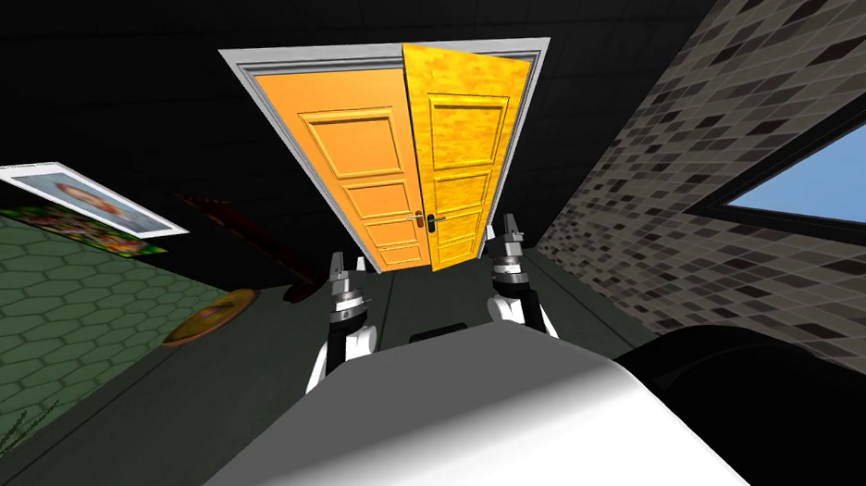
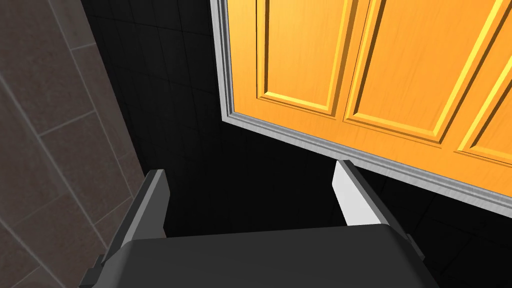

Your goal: Pull the door open

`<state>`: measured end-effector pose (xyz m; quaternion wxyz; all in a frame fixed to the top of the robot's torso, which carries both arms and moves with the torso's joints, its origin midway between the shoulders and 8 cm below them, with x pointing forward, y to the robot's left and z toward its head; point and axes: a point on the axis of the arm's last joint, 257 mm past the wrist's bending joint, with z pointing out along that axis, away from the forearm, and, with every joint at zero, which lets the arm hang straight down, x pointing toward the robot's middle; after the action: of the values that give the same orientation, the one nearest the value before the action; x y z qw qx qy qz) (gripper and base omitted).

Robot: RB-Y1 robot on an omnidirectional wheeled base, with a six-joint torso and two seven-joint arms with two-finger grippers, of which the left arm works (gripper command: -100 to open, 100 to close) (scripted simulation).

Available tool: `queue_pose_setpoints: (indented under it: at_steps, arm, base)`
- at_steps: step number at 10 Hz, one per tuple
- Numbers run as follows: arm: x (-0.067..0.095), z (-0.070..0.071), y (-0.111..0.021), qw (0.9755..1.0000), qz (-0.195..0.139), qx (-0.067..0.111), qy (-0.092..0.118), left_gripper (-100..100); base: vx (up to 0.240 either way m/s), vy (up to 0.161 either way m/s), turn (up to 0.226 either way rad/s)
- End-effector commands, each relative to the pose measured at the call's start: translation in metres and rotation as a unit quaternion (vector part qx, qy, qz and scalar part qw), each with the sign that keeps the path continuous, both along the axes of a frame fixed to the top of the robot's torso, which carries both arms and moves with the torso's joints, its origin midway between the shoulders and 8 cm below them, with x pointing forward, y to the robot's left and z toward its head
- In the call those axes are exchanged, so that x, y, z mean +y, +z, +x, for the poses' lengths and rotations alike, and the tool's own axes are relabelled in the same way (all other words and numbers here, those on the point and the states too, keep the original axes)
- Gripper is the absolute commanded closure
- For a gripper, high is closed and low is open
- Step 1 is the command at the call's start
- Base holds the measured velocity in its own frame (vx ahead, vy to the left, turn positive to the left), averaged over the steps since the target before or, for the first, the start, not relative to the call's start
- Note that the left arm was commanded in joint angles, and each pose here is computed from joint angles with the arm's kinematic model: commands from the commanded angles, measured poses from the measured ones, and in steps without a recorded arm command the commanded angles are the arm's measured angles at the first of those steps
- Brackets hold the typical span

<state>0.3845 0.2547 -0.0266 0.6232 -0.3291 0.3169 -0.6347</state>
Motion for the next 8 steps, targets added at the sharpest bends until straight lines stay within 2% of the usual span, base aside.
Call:
queue_pose_setpoints:
  at_steps: [1, 2, 8]
  arm:
    - [0.003, 0.007, -0.011, 0.9999, 0.002, 0.012, -0.001, -100]
    - [0.006, 0.014, -0.023, 0.9997, 0.003, 0.025, -0.002, -100]
    - [0.019, 0.035, -0.06, 0.9977, 0.008, 0.067, -0.002, -100]
  base:
    - [0.122, -0.034, -0.028]
    - [0.169, -0.053, -0.06]
    - [0.109, -0.029, -0.034]
